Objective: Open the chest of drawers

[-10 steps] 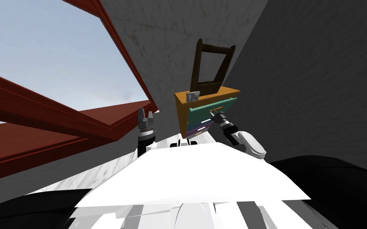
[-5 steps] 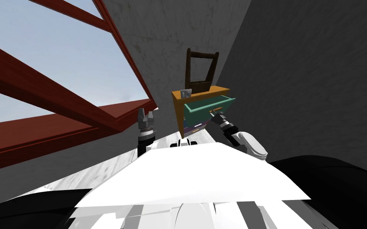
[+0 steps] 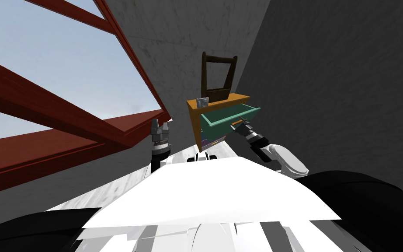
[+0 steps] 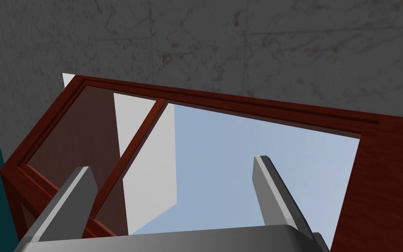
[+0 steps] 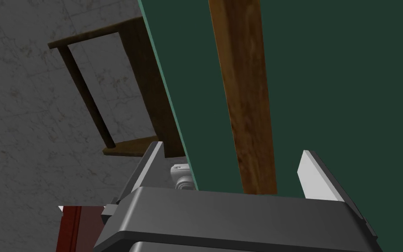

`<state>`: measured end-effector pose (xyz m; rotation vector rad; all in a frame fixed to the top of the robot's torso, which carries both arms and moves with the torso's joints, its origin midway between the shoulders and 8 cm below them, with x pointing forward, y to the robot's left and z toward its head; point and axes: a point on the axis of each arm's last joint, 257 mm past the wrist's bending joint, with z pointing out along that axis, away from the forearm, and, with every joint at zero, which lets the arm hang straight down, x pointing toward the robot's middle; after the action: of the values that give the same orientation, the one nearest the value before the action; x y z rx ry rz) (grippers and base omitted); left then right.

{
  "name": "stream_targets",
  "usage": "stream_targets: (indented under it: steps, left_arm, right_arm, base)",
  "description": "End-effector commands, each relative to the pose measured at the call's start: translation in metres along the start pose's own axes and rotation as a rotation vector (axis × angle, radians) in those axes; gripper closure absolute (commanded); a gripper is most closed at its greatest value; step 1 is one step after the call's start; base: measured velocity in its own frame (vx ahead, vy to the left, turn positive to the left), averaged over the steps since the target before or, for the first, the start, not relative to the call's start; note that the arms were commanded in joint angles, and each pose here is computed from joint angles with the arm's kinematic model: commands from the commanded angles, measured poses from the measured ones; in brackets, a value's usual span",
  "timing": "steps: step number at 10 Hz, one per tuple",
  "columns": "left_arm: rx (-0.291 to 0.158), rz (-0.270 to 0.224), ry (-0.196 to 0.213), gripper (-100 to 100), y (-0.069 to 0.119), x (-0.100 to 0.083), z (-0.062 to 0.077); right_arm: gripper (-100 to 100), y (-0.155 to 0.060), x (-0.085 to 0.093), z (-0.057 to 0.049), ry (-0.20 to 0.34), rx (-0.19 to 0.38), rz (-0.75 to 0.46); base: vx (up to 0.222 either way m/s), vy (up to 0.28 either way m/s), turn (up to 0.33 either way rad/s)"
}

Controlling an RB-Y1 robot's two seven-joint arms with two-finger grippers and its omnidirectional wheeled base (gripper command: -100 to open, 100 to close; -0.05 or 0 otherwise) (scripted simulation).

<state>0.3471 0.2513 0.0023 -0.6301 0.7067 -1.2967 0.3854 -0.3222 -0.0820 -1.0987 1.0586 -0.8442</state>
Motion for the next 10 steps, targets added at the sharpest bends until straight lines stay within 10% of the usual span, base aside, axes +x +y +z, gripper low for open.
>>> stream_targets:
  steps: [1, 5, 6, 10]
  left_arm:
    - [0.000, 0.000, 0.000, 0, 0.000, 0.000, 0.000]
    - [0.000, 0.000, 0.000, 0, 0.000, 0.000, 0.000]
    - [0.000, 0.000, 0.000, 0, 0.000, 0.000, 0.000]
    - [0.000, 0.000, 0.000, 0, 0.000, 0.000, 0.000]
  right_arm:
    - [-100, -0.016, -0.004, -0.004, -0.014, -0.002, 0.000]
    - [-100, -0.024, -0.009, -0.007, -0.027, -0.018, 0.002]
    - [0, -0.023, -0.008, -0.007, -0.025, -0.020, 0.006]
    - [0, -0.020, -0.005, -0.008, -0.018, -0.028, 0.008]
  base:
    - [0.058, 0.033, -0.046]
    - [0.027, 0.027, -0.041]
    - [0.006, 0.000, 0.001]
    - [0.000, 0.000, 0.000]
